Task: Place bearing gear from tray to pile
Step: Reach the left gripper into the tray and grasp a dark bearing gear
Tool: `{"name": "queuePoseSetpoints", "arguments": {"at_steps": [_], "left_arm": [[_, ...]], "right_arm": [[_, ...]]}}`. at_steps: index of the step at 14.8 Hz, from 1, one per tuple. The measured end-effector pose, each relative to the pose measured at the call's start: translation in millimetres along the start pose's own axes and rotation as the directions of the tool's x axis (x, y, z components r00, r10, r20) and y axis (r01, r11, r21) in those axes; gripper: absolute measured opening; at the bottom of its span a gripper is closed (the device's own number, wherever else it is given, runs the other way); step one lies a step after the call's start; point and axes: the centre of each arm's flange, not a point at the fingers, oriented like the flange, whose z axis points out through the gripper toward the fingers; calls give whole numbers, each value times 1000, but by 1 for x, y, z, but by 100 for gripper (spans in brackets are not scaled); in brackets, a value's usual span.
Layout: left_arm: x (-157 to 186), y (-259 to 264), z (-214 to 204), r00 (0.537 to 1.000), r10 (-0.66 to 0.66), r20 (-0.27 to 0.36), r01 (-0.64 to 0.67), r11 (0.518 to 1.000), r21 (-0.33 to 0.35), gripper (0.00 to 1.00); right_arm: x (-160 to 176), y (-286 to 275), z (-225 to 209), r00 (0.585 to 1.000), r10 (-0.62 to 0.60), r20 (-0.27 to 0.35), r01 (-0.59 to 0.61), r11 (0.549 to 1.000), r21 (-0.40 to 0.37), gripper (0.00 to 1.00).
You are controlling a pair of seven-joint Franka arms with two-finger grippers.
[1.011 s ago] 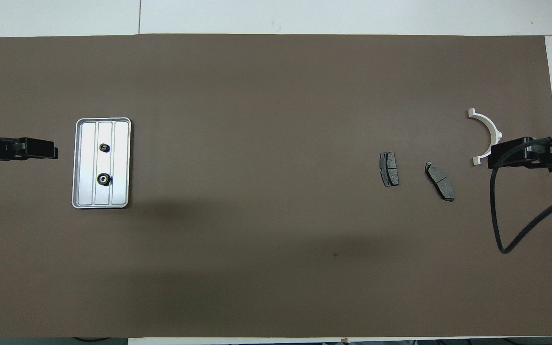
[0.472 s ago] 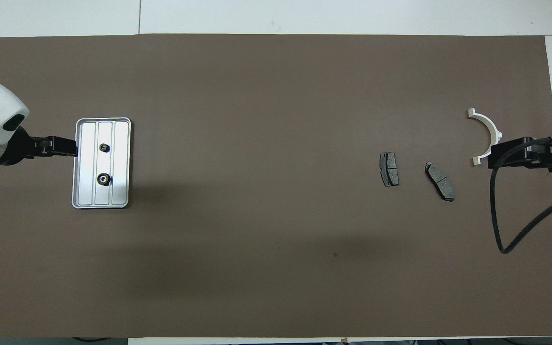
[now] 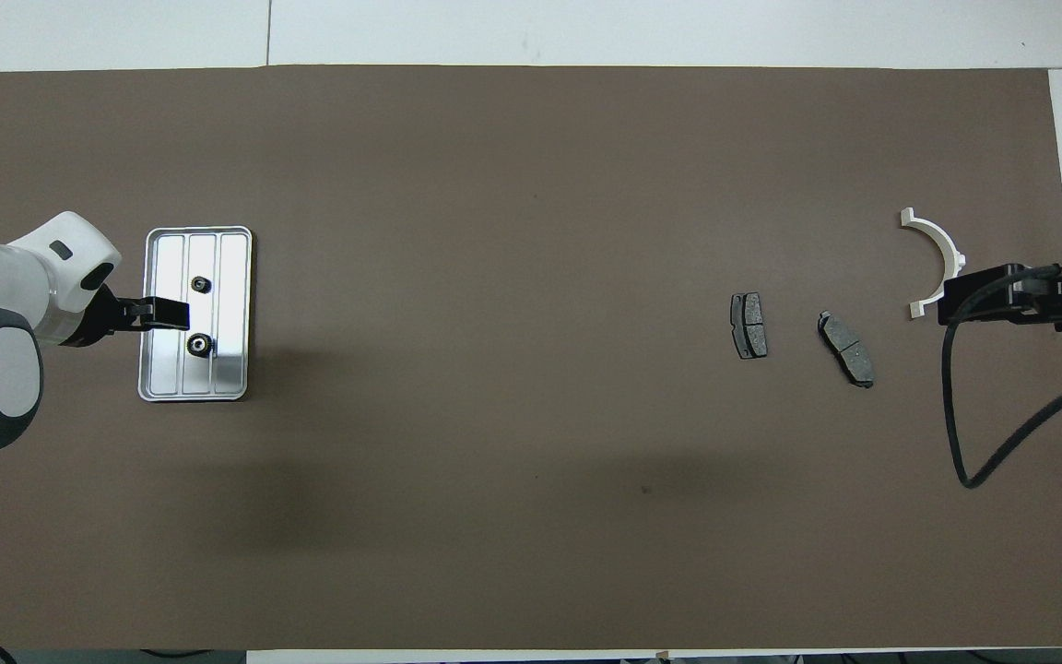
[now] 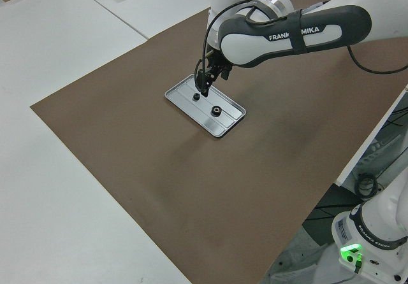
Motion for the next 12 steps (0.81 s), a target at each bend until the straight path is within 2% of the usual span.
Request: {"name": "queuePoseSetpoints", "arguments": {"at_steps": [3,8,10,12], "left_arm": [[-7,1,16,1000,2,-12,-2,1000,1,98],[-15,2,41,1000,3,3,-3,1000,2,100],[-16,2,50,1000,4,0,-4,1000,3,98],[-15,3,62,1000,6,-7,-6,1000,4,100]], "right_arm": [[0,0,0,1000,0,0,0,1000,0,100],[0,-2,3,1000,-3,7,3,1000,-1,100],[2,-2,12,1000,-4,5,4,1000,-1,100],[8,-4,29,1000,-5,-6,5,1000,1,100]]}}
